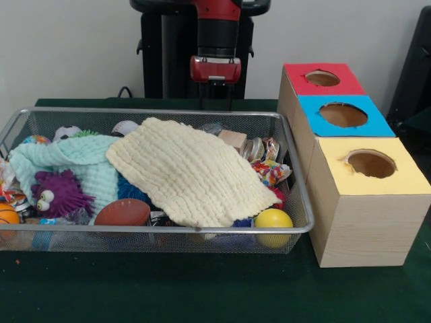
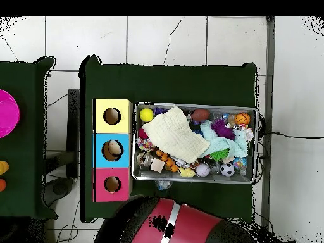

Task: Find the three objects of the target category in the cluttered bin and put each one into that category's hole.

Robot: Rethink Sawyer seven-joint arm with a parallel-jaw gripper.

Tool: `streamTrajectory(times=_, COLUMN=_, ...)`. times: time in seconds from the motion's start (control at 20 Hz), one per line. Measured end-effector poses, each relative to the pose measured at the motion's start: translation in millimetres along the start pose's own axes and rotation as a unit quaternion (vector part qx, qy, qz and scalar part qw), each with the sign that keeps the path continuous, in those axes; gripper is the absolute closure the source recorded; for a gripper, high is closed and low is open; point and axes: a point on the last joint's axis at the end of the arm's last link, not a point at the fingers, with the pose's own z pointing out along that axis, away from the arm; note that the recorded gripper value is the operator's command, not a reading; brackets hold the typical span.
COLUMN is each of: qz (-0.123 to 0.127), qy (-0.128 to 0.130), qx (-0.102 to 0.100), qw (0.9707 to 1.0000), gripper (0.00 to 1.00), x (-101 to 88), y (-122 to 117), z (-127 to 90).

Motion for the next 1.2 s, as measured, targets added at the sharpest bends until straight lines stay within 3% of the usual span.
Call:
streamTrajectory(times=0.8, qz=-0.001, qy=0.036, qx=-0.016, qw=0.9992, gripper=0.0, x=30.6, y=14, z=5)
streamTrajectory(times=1.2, qz=-0.001, qy=0.032, qx=-0.022, qw=0.9992, gripper=0.0, x=40.3, y=21, z=7)
